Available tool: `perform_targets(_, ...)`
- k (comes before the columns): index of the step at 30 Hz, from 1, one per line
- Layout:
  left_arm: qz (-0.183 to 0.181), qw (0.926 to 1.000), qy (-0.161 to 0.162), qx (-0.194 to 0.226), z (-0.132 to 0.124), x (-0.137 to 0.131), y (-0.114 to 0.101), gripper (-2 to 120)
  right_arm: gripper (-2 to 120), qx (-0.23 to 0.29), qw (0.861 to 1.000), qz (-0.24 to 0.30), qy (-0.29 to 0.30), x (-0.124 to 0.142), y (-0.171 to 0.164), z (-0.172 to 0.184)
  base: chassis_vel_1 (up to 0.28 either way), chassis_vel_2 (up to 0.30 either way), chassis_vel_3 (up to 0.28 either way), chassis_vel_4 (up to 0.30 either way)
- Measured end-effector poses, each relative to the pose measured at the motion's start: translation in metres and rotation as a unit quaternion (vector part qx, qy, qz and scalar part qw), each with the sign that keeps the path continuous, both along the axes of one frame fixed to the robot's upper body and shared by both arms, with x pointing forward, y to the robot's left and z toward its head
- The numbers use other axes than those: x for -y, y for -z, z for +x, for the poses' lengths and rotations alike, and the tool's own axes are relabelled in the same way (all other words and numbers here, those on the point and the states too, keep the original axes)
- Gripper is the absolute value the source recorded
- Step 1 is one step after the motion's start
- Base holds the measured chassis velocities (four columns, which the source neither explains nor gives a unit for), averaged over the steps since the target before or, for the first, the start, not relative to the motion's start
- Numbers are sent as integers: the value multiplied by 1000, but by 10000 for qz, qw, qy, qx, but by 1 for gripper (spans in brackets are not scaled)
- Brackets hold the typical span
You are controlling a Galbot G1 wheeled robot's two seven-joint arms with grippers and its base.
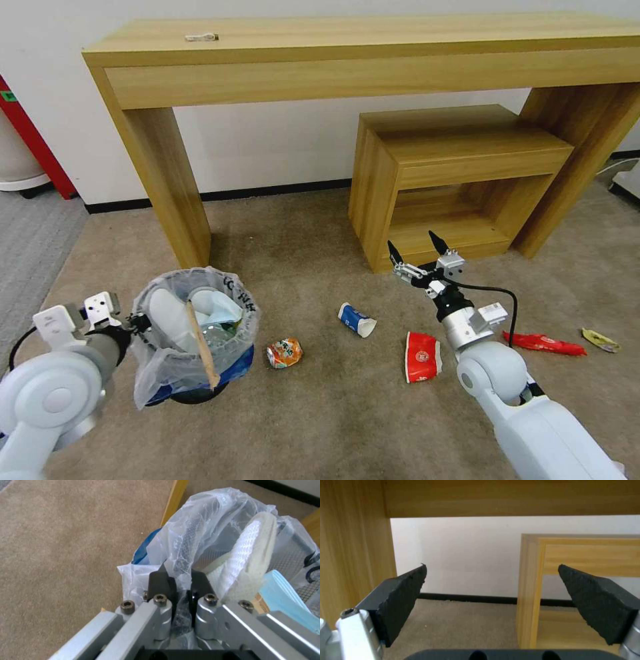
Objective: Pick up the trash bin and place the garbage on the floor into it.
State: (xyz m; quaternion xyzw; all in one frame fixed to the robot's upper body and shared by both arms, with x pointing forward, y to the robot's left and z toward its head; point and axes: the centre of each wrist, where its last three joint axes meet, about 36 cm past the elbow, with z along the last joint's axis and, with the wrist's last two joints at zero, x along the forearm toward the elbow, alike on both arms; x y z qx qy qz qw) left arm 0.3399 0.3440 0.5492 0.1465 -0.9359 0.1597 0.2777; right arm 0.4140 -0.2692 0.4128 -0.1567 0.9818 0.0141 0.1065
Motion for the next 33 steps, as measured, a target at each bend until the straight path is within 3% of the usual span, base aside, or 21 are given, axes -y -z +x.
perform_targets(12,-220,9991,-150,336,0,-10,-17,2,100,42,9999,93,-65,-3,5,-2,0,0,0,0)
perform_targets(33,-208,9992,-30,349,-3,-6,-13,2,100,-43,9998,53,-181,-14,18,-2,-78,72,78,-76)
